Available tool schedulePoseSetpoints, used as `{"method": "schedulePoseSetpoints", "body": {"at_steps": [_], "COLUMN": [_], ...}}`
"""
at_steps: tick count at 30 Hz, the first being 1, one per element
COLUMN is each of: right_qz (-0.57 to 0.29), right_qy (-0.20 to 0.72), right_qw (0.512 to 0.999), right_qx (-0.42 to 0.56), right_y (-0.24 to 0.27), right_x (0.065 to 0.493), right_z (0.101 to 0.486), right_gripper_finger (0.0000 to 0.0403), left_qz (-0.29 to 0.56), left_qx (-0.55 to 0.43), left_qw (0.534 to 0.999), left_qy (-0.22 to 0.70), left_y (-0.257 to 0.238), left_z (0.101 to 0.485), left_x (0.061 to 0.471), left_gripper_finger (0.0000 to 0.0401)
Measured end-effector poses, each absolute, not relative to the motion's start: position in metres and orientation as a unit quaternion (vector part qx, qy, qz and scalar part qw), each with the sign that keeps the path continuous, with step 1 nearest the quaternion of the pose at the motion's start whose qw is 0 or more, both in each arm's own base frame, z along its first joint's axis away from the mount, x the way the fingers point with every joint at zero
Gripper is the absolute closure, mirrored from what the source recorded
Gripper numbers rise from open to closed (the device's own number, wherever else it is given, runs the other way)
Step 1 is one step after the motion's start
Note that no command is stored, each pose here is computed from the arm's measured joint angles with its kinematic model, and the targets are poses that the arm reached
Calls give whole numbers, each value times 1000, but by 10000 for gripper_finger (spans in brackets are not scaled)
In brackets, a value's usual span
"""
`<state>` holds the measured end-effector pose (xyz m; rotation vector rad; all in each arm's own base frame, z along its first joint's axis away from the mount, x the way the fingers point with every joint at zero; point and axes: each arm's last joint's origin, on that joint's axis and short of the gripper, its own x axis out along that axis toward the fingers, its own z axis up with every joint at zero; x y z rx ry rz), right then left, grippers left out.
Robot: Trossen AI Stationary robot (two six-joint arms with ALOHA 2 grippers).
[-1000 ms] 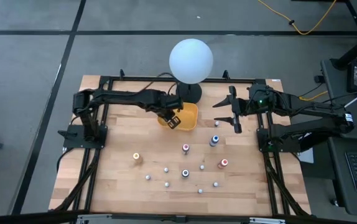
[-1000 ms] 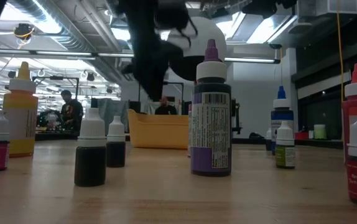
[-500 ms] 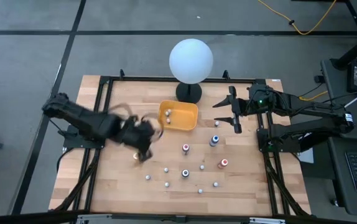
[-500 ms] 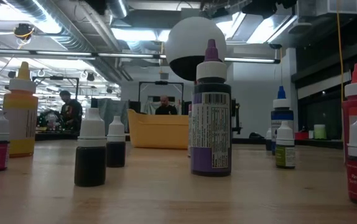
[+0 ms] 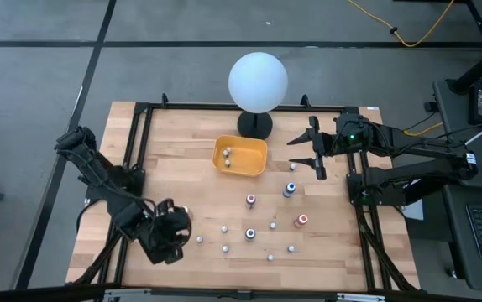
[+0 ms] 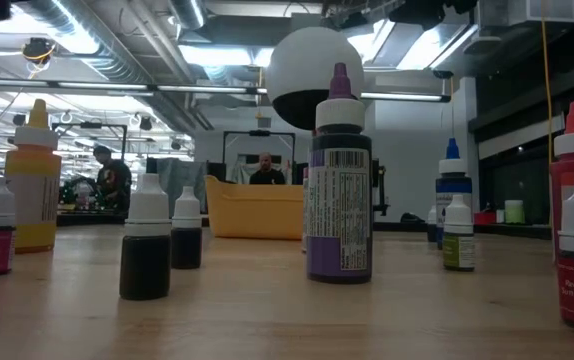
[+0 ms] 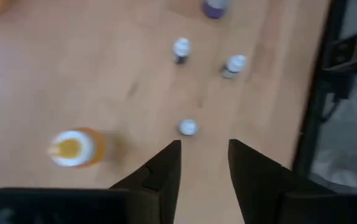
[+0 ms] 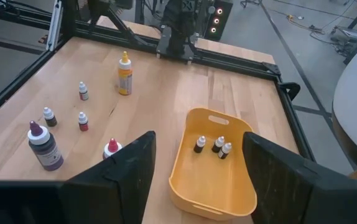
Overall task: Pick & Place food coloring
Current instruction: Put the small pink food coloring bottle into the yellow bin
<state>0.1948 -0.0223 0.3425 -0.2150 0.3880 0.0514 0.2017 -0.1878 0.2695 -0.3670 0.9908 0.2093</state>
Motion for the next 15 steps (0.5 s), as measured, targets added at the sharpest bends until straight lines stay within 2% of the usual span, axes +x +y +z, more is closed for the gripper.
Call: {"method": "schedulePoseSetpoints", "body": {"at_steps": [8,15], "right_qz": [26,26], "right_qy": [193,197], "right_qw": [975,974], "right_qx": [-107,-106], "right_y": [-22,-22], "right_x": [195,194], "right_z": [342,342], "right_gripper_finger": [162,162], "left_qz": [87,142], "left_qx": [-178,-194], "left_qw": [832,804], "left_qy": [517,544], "left_y": [-200,-205], "left_z": [237,199], "left_x": [214,236], "left_gripper_finger": [210,199]}}
